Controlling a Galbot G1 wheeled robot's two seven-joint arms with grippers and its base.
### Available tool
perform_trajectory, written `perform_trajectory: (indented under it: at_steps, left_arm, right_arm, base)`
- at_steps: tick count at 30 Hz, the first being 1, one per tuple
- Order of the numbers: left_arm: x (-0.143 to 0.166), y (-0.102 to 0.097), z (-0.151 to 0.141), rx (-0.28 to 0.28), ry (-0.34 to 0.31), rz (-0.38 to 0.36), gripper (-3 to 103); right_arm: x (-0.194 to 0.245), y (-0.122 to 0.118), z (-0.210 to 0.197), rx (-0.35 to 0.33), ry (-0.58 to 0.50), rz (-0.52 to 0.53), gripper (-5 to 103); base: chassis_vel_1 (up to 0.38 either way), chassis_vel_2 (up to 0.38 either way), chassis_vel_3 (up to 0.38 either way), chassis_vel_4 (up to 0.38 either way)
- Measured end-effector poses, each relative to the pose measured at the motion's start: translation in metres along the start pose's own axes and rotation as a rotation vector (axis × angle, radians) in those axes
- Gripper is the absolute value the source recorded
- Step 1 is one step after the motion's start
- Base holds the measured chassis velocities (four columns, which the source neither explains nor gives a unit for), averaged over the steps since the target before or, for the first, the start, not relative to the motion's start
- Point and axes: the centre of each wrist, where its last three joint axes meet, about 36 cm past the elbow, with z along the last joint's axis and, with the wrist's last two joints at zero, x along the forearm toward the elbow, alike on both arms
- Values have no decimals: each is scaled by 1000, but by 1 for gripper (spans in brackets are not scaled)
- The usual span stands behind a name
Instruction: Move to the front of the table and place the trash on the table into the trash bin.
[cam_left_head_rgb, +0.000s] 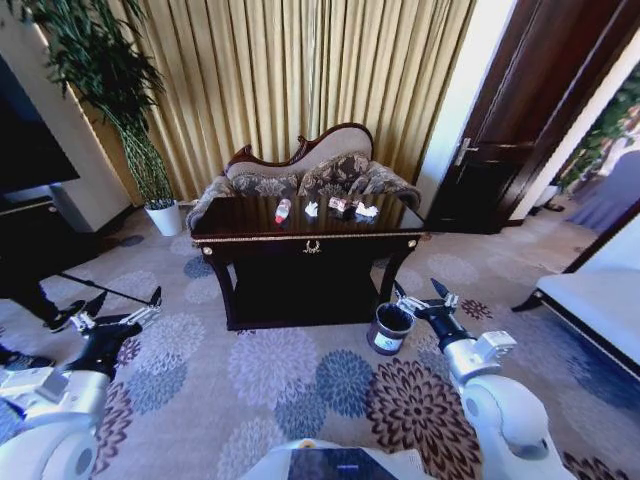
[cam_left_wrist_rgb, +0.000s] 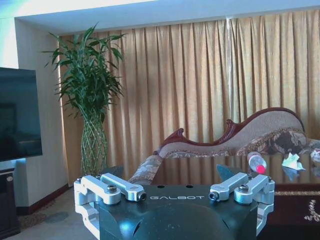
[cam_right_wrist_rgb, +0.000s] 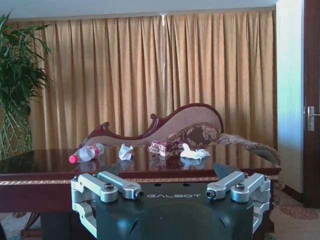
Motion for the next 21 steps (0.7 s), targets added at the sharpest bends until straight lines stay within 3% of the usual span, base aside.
perform_trajectory:
  at_steps: [21]
  left_arm:
    - [0, 0, 2, 6, 3, 0, 100]
  right_arm:
    - [0, 2, 3, 1, 4, -5, 100]
  base:
    - [-273, 266, 270, -280]
